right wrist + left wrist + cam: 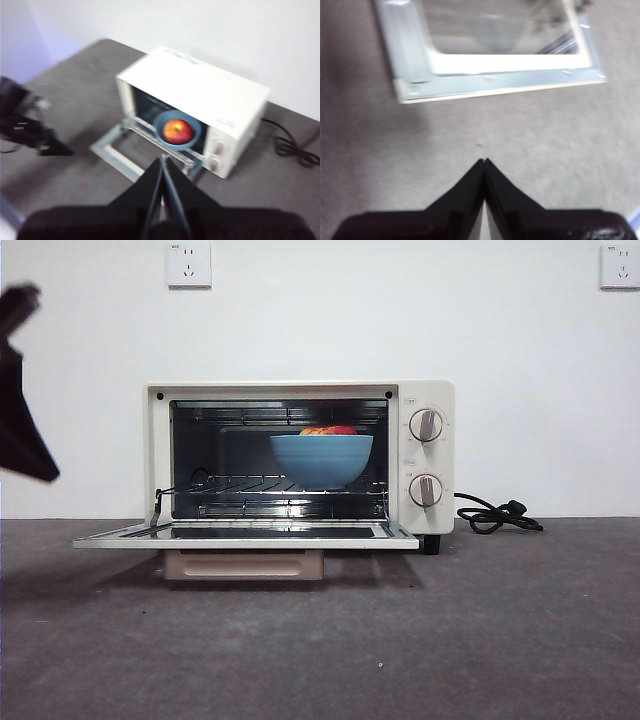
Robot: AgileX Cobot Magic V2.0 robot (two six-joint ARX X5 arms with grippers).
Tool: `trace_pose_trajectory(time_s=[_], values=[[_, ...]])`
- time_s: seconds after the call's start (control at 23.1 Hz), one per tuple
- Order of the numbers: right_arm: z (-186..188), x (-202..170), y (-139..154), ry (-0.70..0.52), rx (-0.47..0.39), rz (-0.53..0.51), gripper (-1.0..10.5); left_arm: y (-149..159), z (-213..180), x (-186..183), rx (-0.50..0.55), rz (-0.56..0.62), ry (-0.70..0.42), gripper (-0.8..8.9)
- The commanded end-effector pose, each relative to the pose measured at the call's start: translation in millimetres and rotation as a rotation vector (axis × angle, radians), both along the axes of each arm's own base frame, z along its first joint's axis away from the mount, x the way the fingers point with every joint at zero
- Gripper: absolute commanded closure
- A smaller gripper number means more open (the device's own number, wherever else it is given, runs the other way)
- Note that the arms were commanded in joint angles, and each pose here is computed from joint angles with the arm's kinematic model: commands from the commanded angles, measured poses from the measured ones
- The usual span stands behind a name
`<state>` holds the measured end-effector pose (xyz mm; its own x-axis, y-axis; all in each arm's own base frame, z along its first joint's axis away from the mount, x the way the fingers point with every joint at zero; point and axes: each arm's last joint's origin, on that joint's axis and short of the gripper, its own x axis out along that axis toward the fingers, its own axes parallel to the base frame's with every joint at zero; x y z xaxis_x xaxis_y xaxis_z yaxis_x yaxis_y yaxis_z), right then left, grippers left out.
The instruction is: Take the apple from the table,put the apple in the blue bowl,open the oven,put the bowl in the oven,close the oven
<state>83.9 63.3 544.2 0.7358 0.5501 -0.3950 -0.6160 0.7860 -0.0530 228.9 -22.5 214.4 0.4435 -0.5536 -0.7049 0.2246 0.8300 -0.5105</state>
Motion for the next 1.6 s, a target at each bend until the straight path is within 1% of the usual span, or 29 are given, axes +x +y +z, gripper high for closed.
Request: trace_pose_trajectory(time_s=[0.04, 0.22, 0.35, 0.52, 0.69, 0.95, 1.08, 1.21, 1.34, 1.6], values=[[0, -7, -3, 0.011, 0.004, 0.055, 9.6, 5, -18, 10, -0.023, 0.037, 0.08, 8.19], [1, -15, -9, -0.004, 0.02, 0.064, 9.6, 7, -42, 22, -0.031, 0.065, 0.172, 8.19], [2, -18, -11, -0.009, 0.026, 0.064, 9.6, 8, -54, 29, -0.046, 0.089, 0.208, 8.19], [2, -20, -12, -0.012, 0.03, 0.063, 9.6, 7, -61, 41, -0.133, 0.136, 0.209, 8.19], [2, -19, -12, -0.012, 0.03, 0.062, 9.6, 8, -67, 48, -0.178, 0.226, 0.24, 8.19], [2, -19, -12, -0.011, 0.03, 0.062, 9.6, 9, -80, 51, -0.177, 0.249, 0.296, 8.19], [2, -19, -12, -0.011, 0.03, 0.062, 9.6, 9, -80, 54, -0.182, 0.278, 0.288, 8.19], [2, -19, -12, -0.012, 0.029, 0.063, 9.6, 12, -78, 57, -0.209, 0.317, 0.275, 8.19], [2, -20, -12, -0.021, 0.018, 0.077, 9.6, 12, -77, 59, -0.221, 0.333, 0.267, 8.19], [2, -20, -11, -0.016, 0.025, 0.098, 9.6, 13, -76, 61, -0.224, 0.36, 0.257, 8.19]])
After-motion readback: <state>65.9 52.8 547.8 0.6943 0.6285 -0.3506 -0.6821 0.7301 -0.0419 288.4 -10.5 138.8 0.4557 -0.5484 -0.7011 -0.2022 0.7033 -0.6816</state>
